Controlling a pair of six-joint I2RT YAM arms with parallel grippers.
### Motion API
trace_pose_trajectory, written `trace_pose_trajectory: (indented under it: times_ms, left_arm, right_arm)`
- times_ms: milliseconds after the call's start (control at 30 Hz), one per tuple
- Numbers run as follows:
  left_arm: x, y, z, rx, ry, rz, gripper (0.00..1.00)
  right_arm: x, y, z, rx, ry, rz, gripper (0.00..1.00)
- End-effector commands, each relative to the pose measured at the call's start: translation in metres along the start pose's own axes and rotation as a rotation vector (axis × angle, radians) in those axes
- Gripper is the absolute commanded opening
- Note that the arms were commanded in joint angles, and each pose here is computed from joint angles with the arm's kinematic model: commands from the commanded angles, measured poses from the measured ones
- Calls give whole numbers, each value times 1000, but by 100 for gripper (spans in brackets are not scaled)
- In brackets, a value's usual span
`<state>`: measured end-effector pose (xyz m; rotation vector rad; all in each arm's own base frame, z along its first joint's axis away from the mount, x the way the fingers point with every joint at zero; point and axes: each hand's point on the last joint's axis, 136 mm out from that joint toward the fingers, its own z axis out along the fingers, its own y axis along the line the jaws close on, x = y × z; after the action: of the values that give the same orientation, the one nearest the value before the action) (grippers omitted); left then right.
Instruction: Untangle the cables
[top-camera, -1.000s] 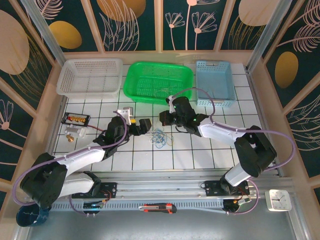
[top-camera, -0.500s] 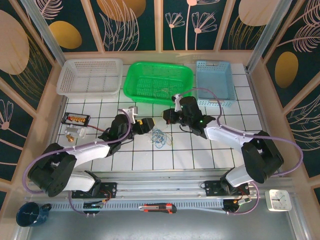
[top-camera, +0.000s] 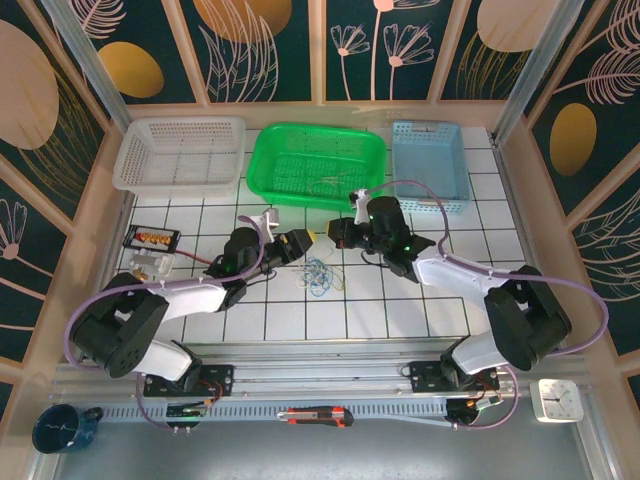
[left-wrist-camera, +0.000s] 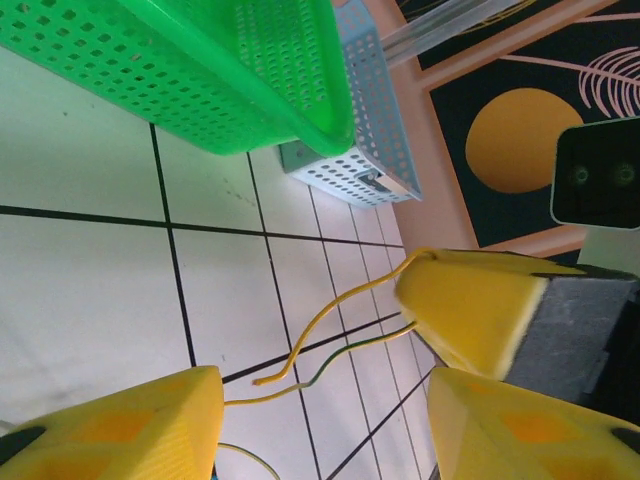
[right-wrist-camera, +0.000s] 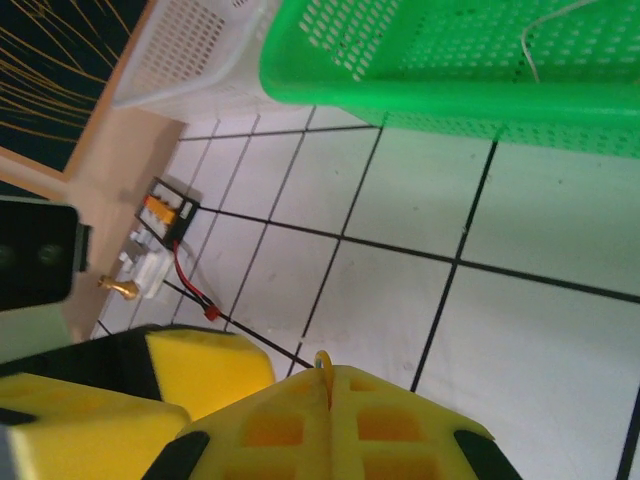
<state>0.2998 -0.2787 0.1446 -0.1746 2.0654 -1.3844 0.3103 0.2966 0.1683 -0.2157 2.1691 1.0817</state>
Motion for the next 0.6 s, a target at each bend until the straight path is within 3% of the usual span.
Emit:
trace_pose_trajectory:
  times_ms: [0, 300, 567]
  left_arm:
    - [-6, -17, 6, 78, 2, -13, 55]
    - [-11, -23, 16, 99, 5, -9, 44]
    - [-8, -15, 19, 88, 8, -23, 43]
  right_arm:
    - [-9, 11, -8, -67, -45, 17, 0]
    - [-10, 12, -11, -86, -56, 32, 0]
    - [-10, 11, -13, -88, -57, 33, 0]
